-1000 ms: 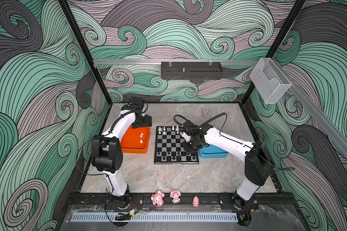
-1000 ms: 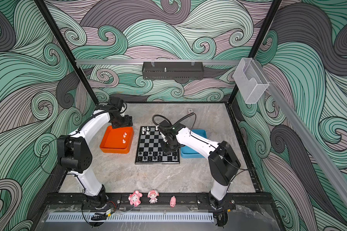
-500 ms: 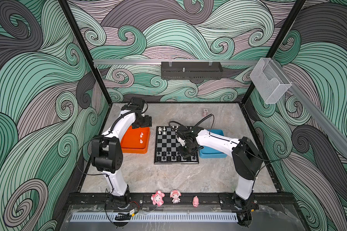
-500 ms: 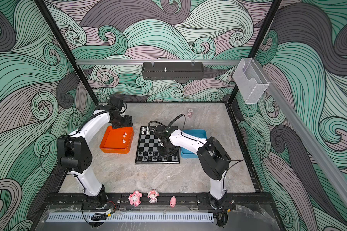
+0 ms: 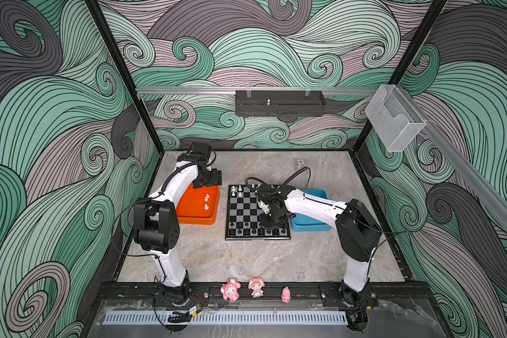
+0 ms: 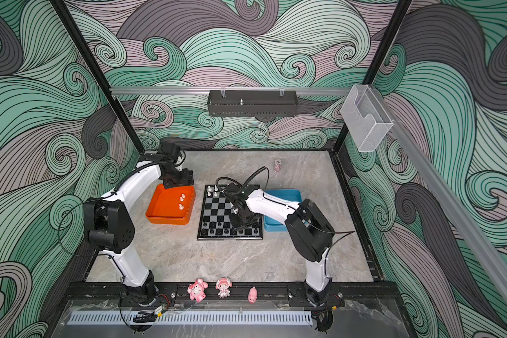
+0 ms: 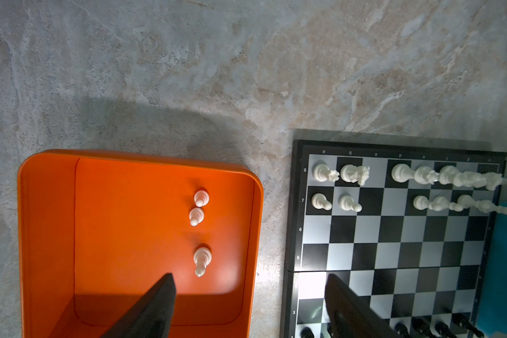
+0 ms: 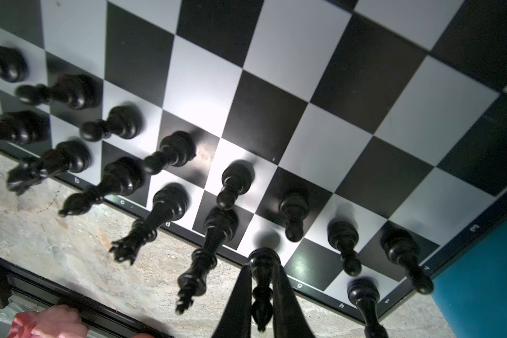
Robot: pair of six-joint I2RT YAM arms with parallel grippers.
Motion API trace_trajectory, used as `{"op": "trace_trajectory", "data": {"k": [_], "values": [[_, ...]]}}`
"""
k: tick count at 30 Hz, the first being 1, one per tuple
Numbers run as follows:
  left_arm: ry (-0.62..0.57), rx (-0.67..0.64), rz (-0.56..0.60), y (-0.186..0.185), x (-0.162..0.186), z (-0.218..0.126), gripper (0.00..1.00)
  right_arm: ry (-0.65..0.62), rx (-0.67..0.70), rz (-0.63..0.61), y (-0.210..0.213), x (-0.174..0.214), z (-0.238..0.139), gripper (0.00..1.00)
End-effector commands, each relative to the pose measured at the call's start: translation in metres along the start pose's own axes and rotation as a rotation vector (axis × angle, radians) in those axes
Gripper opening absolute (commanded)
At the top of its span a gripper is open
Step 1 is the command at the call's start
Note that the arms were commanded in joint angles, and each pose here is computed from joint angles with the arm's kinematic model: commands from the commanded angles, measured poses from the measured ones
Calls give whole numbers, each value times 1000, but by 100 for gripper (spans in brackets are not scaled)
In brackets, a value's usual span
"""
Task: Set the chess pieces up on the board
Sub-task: 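Lower the black pawn onto an empty square in the board's nearest rows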
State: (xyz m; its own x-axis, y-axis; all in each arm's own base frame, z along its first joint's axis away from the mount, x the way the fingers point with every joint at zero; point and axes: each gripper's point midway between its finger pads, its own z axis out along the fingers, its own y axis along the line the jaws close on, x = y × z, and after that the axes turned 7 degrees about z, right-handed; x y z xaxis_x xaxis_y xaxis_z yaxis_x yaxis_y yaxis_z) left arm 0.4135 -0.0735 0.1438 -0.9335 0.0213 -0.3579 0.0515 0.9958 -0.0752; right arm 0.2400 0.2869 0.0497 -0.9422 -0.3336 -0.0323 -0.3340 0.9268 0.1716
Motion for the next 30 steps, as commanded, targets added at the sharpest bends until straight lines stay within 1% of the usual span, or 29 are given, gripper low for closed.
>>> {"op": "trace_trajectory", "data": {"k": [1,11,30], "values": [[-9,-7,-10,4,-1,-3,83,-7,-2,1,4,-5,-2,15],[-9,-7,-11,4,-2,-3,83,-21,3,1,5,-11,-3,16],[-9,-2,-10,3,-2,-2,83,-9,23,13,-4,-8,-2,16]]}}
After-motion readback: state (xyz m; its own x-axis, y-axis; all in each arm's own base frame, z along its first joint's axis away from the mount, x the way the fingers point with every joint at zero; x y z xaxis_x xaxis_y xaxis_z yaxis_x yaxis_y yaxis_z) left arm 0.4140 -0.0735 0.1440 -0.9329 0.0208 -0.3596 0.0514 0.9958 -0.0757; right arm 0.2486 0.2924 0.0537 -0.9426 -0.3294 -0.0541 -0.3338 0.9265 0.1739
